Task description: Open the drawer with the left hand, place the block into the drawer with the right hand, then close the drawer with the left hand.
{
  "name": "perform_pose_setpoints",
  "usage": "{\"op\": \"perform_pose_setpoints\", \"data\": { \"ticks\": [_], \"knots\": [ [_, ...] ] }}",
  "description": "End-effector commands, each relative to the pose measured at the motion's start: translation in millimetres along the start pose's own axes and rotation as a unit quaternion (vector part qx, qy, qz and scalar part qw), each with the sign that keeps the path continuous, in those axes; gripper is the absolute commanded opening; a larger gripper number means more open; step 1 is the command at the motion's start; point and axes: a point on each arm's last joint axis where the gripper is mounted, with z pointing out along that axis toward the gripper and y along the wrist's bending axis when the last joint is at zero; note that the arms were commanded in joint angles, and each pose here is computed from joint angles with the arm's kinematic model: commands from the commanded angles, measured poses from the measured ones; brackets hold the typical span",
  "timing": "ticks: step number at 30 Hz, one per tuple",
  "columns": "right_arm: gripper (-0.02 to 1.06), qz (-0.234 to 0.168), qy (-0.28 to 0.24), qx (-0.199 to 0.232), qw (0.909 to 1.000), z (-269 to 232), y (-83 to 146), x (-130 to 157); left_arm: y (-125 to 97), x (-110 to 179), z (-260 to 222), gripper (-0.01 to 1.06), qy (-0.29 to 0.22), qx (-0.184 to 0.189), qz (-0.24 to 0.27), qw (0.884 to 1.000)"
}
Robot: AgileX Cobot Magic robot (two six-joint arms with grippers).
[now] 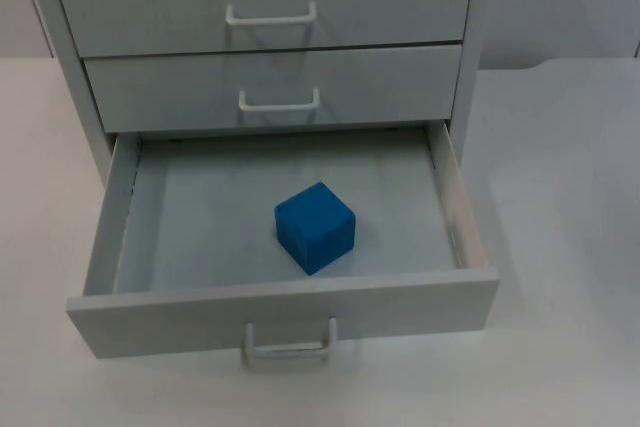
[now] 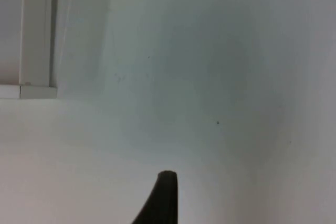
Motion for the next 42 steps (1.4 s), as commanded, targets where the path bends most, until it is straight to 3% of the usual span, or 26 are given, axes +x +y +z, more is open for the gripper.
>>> {"op": "perform_pose_setpoints", "data": {
  "ticks": [1,9,12,13,18,19,22,29,32,37,42],
  "knots": [
    [0.81,-0.006,-0.005,0.004,1.0,-1.0,-1.5,-0.2,0.0,0.5,-0.3,1.05,-0.003,0.001,-0.002,1.0],
    [0.81,-0.006,-0.005,0.004,1.0,-1.0,-1.5,-0.2,-3.3,-1.2,0.7,1.04,-0.009,0.021,-0.016,1.0],
    [0.81,-0.006,-0.005,0.004,1.0,-1.0,-1.5,-0.2,-8.1,-4.8,8.2,0.83,-0.006,0.058,-0.016,0.998],
    [0.81,-0.006,-0.005,0.004,1.0,-1.0,-1.5,-0.2,-8.1,-4.8,8.2,0.83,-0.006,0.058,-0.016,0.998],
    [0.81,-0.006,-0.004,0.004,1.0,-1.0,-1.5,-0.1,-15.8,-11.9,23.7,0.21,0.0,0.127,0.004,0.992],
    [0.81,-0.006,-0.004,0.004,1.0,-1.0,-1.5,-0.1,-15.8,-11.9,23.7,0.21,0.0,0.127,0.004,0.992],
    [0.81,-0.006,-0.003,0.004,1.0,-1.0,-1.5,0.2,-23.7,-14.5,30.7,0.01,0.004,0.187,0.028,0.982],
    [0.81,-0.004,-0.004,0.001,1.0,-1.0,-1.1,0.1,-34.9,-22.8,40.8,0.0,0.015,0.226,0.06,0.972],
    [0.81,-0.004,-0.004,0.001,1.0,-1.0,-1.1,-0.1,-54.8,-38.0,43.9,0.0,0.008,0.234,0.101,0.967],
    [0.81,-0.004,-0.004,0.001,1.0,-1.0,-1.1,-0.1,-87.8,-48.6,54.7,0.0,0.027,0.213,0.173,0.961],
    [0.81,-0.004,-0.004,0.001,1.0,-1.0,-1.1,-0.1,-118.1,-49.0,71.9,0.0,0.068,0.162,0.26,0.95]
  ]
}}
